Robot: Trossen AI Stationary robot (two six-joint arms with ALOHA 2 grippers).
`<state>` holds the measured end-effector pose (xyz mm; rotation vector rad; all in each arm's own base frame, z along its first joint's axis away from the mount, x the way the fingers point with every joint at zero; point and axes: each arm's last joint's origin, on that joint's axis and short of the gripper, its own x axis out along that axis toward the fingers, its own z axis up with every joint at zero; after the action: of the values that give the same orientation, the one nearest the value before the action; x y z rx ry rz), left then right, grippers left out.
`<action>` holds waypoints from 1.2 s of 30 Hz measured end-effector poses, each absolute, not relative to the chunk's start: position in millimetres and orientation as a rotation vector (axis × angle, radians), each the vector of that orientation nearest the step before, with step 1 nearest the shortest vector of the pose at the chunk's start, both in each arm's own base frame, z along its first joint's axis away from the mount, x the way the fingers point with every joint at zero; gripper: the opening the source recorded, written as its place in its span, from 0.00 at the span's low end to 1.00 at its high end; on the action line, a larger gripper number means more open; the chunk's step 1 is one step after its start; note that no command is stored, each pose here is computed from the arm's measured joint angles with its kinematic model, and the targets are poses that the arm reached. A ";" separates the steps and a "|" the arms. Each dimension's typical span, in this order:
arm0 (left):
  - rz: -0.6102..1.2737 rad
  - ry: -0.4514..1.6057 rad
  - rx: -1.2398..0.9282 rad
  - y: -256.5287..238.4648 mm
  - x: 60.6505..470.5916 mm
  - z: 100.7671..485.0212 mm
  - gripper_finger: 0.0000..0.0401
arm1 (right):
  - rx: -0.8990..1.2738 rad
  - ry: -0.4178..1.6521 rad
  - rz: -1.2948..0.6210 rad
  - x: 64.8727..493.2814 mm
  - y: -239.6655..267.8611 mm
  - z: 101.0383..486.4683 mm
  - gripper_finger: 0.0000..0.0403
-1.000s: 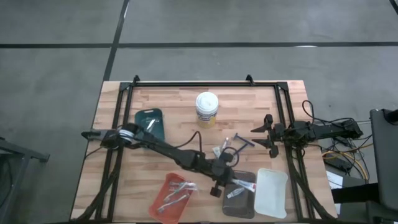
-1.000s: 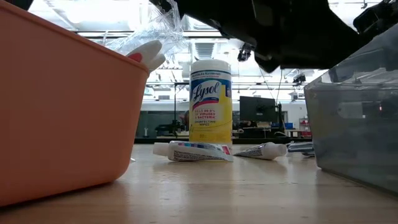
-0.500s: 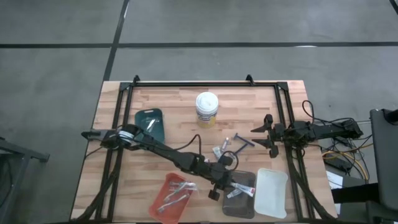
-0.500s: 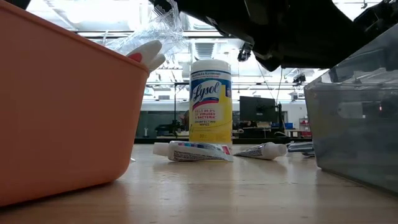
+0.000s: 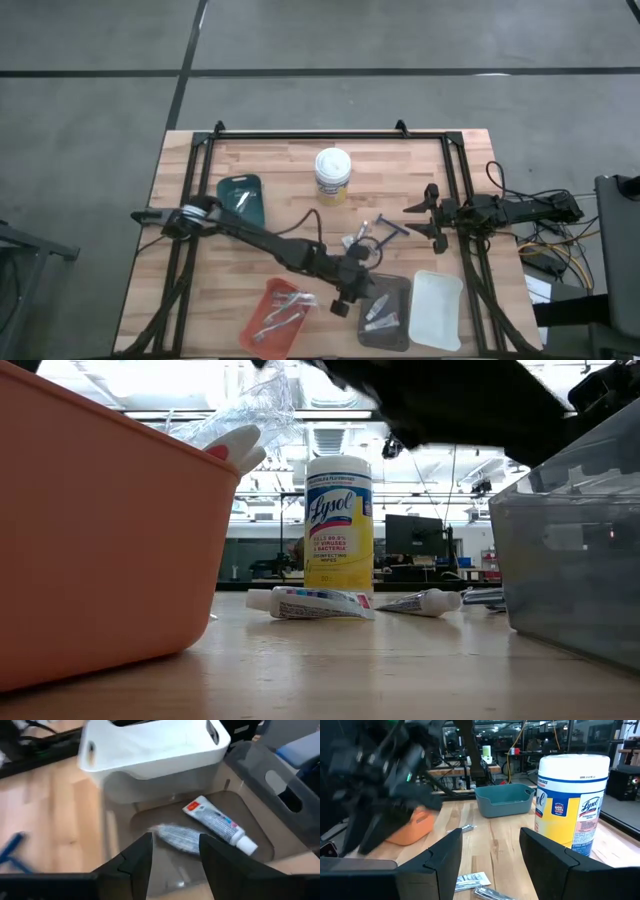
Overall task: Pick & Place Travel size toiletries
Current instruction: Adjust the orange bin
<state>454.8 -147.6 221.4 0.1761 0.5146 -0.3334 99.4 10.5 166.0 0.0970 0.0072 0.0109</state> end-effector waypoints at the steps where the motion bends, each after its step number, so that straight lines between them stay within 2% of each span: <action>1: -0.326 0.529 0.179 -144.1 451.1 228.6 0.42 | 0.096 0.008 0.011 99.4 10.5 166.0 0.49; 5: -0.288 0.594 0.194 -132.5 435.6 251.6 0.41 | 0.101 0.008 0.011 99.4 10.5 166.0 0.49; 13: -0.205 0.655 0.187 -112.5 396.6 254.7 0.41 | 0.100 0.007 0.011 99.4 10.5 166.0 0.49; 20: -0.100 0.561 0.126 -89.2 352.3 240.5 0.41 | 0.097 0.008 0.011 99.4 10.5 166.0 0.49; 26: 0.006 0.566 0.049 -72.3 318.5 208.8 0.41 | 0.100 0.007 0.011 99.4 10.5 166.0 0.49; 36: 0.182 0.618 0.050 -51.2 300.5 173.3 0.41 | 0.100 0.008 0.011 99.4 10.5 166.0 0.49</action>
<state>300.5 -51.2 173.3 0.0497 0.6180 0.1823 99.4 10.5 166.0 0.1005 0.0076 0.0113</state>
